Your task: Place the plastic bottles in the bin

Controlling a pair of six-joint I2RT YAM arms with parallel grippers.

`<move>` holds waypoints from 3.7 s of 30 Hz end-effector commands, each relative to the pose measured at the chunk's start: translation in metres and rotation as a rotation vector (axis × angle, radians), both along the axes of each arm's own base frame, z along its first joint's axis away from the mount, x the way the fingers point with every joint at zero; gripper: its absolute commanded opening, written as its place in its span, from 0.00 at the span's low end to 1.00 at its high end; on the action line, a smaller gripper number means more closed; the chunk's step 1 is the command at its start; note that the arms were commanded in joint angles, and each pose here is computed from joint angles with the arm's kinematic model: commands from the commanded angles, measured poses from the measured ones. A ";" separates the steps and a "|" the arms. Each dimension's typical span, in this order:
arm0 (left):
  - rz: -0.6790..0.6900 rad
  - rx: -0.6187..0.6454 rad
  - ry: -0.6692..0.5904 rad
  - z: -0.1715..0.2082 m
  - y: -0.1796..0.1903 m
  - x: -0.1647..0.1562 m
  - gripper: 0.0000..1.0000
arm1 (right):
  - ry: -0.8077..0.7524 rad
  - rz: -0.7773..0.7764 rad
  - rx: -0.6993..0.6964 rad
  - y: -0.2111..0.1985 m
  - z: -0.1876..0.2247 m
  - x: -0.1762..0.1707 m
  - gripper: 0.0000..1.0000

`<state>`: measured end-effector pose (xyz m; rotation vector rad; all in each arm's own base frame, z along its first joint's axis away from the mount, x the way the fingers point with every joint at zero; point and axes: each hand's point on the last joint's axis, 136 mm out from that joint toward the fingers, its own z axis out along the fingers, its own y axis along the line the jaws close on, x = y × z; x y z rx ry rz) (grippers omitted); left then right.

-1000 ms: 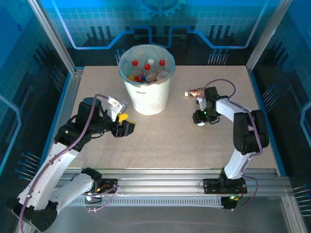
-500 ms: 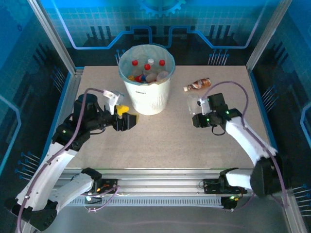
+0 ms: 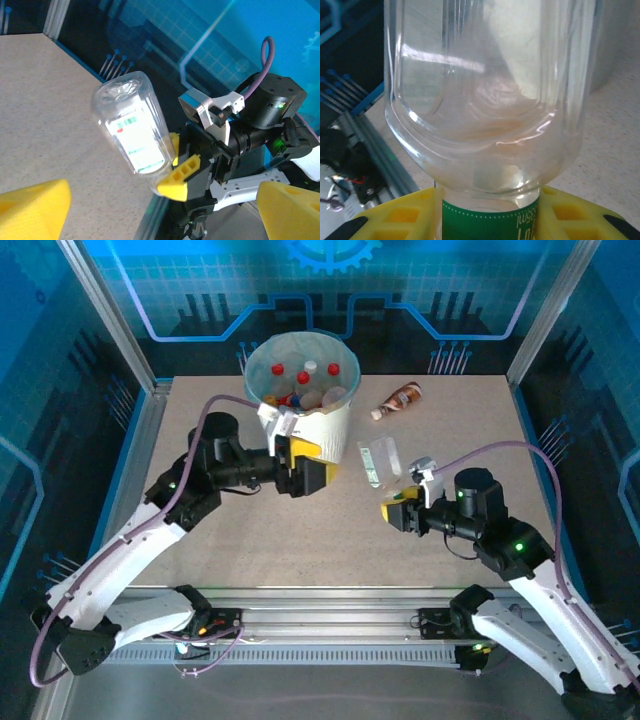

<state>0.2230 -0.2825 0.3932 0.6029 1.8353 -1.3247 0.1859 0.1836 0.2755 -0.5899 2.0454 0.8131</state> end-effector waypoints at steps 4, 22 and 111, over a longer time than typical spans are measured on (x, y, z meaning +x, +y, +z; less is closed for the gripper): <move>0.048 -0.084 0.021 0.023 -0.010 0.014 0.99 | -0.161 0.068 0.058 0.024 0.044 -0.010 0.23; 0.033 0.030 0.073 0.000 -0.017 0.006 0.73 | -0.216 0.146 -0.041 0.066 0.053 -0.017 0.27; 0.699 0.324 -0.018 0.009 0.057 0.318 0.99 | 0.416 -0.771 -0.178 -0.054 -0.179 0.430 0.77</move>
